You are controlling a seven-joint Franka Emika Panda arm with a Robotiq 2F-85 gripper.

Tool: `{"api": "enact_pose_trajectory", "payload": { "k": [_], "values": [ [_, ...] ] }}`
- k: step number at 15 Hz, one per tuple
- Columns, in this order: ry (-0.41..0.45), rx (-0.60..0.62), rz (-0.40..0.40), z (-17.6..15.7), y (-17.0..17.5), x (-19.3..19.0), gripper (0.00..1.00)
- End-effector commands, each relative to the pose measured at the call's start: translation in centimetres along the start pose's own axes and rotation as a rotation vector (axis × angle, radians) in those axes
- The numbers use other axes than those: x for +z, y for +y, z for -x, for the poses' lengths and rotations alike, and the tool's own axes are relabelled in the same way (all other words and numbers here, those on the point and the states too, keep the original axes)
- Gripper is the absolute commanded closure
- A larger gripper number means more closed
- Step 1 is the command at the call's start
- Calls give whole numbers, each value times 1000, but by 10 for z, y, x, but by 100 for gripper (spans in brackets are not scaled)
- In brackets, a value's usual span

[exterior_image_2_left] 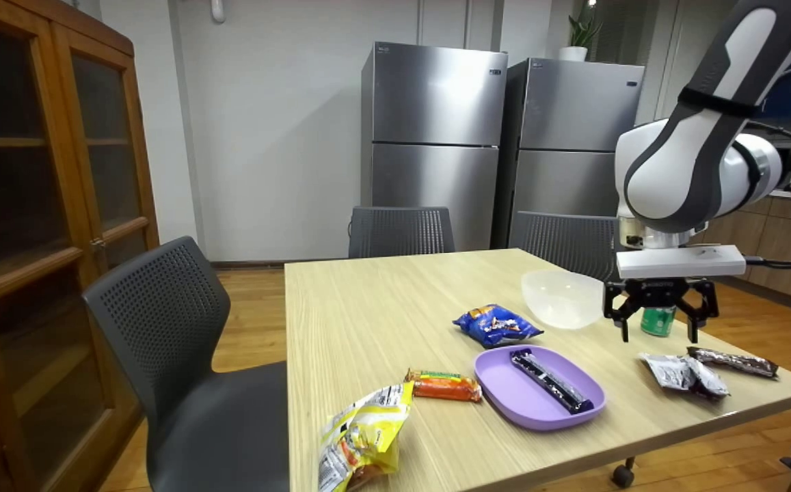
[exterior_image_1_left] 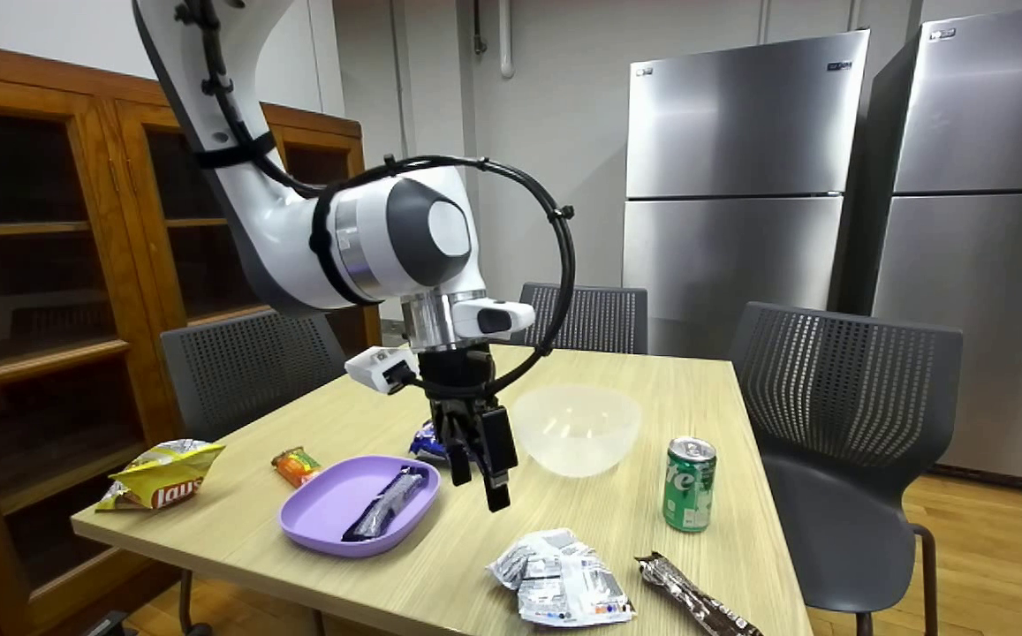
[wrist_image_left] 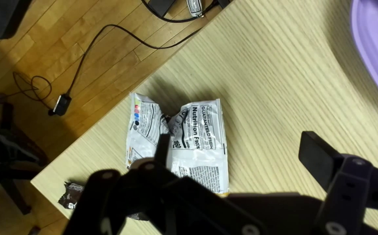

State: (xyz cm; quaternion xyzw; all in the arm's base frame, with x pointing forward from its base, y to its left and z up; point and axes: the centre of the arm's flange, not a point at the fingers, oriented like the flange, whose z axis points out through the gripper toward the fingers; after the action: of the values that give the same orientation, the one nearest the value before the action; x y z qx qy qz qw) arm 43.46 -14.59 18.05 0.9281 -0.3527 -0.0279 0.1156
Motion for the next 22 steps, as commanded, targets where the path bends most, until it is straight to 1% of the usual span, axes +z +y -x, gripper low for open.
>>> {"api": "enact_pose_trajectory", "payload": {
  "k": [1, 4, 7, 12, 22],
  "values": [
    [-11, -10, -24, 5, 15, 0, 0],
    [-32, 31, -25, 4, 29, 11, 0],
    [-54, 96, -37, 0, 48, 18, 0],
    [-71, 185, -43, -15, 66, 32, 0],
    [-111, 290, -16, -38, 68, 63, 0]
  ]
}}
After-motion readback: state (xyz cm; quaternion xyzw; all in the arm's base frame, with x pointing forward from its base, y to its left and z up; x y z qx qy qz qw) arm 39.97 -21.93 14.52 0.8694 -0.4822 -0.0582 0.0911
